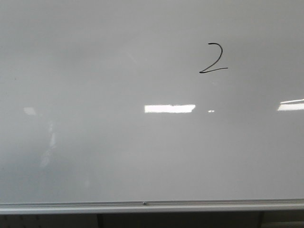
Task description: Write number 2 on whiteboard
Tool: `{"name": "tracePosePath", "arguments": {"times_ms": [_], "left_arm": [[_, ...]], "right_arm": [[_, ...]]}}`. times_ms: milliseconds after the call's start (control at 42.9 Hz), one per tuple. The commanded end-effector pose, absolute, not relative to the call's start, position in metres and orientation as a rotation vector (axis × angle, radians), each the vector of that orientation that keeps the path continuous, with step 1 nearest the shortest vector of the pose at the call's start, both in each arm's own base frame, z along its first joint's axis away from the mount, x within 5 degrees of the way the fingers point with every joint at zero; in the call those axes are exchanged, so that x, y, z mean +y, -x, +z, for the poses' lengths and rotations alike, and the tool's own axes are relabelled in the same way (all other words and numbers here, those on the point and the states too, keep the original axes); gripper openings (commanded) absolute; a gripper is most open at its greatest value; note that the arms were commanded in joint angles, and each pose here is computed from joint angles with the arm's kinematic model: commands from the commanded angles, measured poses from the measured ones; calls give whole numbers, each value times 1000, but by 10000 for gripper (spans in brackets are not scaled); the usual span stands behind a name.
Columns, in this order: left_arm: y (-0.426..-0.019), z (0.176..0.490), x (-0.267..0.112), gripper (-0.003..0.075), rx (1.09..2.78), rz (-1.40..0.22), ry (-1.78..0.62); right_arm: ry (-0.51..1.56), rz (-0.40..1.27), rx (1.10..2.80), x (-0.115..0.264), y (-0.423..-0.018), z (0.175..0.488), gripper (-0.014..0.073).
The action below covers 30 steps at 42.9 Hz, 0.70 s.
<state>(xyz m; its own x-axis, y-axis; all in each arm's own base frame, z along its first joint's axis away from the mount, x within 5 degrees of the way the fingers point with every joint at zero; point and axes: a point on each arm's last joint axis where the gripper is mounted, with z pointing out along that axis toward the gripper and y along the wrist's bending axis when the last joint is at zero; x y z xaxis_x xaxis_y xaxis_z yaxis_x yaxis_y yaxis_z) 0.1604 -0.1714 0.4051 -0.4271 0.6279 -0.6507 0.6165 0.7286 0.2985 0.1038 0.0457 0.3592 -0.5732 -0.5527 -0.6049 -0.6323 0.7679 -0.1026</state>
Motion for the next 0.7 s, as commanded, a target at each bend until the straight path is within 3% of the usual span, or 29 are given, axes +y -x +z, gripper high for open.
{"name": "tracePosePath", "arguments": {"times_ms": [0, 280, 466, 676], "left_arm": [[-152, 430, -135, 8, 2050, 2, -742], [-144, 416, -40, 10, 2074, 53, -274], [-153, 376, -26, 10, 2159, -68, -168], [-178, 339, -12, 10, 2022, -159, 32]], "right_arm": [[847, 155, 2266, 45, -105, 370, 498], [851, 156, 2273, 45, -105, 369, 498], [851, 156, 2272, 45, -105, 370, 498], [851, 156, 2272, 45, -105, 370, 498]]}}
